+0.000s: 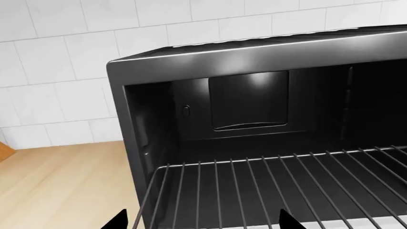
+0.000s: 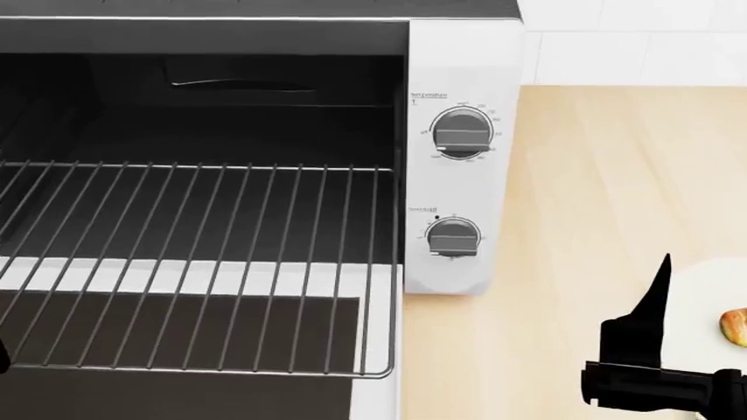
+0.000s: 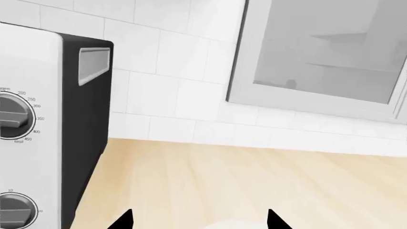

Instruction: Place the baguette on the rack of the toaster oven.

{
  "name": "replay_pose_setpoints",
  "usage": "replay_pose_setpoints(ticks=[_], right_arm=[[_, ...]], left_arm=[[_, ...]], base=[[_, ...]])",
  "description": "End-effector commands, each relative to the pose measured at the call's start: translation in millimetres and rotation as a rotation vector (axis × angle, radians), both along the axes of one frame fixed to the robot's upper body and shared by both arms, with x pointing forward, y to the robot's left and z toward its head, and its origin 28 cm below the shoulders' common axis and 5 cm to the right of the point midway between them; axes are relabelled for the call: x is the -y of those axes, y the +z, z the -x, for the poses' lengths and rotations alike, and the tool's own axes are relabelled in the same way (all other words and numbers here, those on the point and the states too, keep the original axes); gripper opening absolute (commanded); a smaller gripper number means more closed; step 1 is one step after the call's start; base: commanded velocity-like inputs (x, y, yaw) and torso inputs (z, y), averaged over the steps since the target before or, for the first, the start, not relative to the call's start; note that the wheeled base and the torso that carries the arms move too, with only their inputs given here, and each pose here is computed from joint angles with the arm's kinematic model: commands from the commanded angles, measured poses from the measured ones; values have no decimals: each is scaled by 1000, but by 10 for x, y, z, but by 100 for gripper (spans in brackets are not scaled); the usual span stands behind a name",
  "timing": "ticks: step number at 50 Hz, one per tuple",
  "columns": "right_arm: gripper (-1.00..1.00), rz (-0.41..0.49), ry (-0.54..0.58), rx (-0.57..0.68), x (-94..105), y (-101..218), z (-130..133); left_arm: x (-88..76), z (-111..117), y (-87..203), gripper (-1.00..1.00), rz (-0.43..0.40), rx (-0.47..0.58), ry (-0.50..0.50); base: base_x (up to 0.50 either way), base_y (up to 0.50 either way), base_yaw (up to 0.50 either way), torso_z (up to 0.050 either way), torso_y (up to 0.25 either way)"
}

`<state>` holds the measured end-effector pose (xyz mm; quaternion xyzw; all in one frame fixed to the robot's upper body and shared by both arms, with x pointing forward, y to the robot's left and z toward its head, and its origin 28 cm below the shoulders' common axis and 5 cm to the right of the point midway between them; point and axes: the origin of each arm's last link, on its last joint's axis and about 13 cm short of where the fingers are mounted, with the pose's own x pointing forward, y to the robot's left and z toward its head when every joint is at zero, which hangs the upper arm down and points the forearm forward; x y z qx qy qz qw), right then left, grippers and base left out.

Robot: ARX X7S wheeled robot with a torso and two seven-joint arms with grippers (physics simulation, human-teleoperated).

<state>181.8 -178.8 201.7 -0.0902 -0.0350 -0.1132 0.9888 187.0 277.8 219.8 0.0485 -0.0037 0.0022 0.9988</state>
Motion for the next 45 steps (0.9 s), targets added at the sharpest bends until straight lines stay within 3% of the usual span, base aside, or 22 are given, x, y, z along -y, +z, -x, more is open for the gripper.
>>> replay_pose_setpoints(ticks=[1, 8, 12, 14, 15, 19, 20, 21, 23, 25, 34, 36, 45], right_arm=[[100, -3, -6, -3, 2, -7, -1], [100, -10, -85, -57, 5, -29, -144], [100, -72, -155, -119, -25, -31, -304], [100, -122, -179, -86, -73, -55, -408], [100, -128, -245, -75, -87, -75, -464], [100, -193, -286, -33, -125, -83, -563], [100, -87, -407, -68, -112, -122, -633], [100, -80, -424, -78, -113, -127, -658], [100, -198, -455, -64, -108, -97, -742], [100, -243, -502, -80, -92, -102, -823], [100, -405, -603, -194, -129, -139, -1026], [100, -370, -606, -209, -139, -198, -1048], [100, -519, -651, -266, -128, -170, -1208]], left_arm=[[0, 8, -2, 100, 0, 0, -3], [49, -17, -26, 100, 3, -5, -9], [18, 14, -26, 100, 6, -4, -13], [39, 10, -32, 100, 9, -5, -19], [48, 11, -37, 100, 9, -6, -23], [44, 2, -42, 100, 12, -5, -20], [46, 1, -46, 100, 12, -5, -20], [49, -1, -49, 100, 12, -5, -20], [53, 0, -51, 100, 14, -5, -20], [45, 3, -50, 100, 15, -4, -17], [50, -21, -53, 100, 20, -3, -14], [45, -24, -52, 100, 23, 0, -10], [8, 8, -36, 100, 30, 5, -6]], base=[[0, 0, 0, 0, 0], [0, 0, 0, 0, 0], [0, 0, 0, 0, 0], [0, 0, 0, 0, 0], [0, 0, 0, 0, 0], [0, 0, 0, 0, 0], [0, 0, 0, 0, 0], [0, 0, 0, 0, 0], [0, 0, 0, 0, 0], [0, 0, 0, 0, 0], [0, 0, 0, 0, 0], [0, 0, 0, 0, 0], [0, 0, 0, 0, 0]])
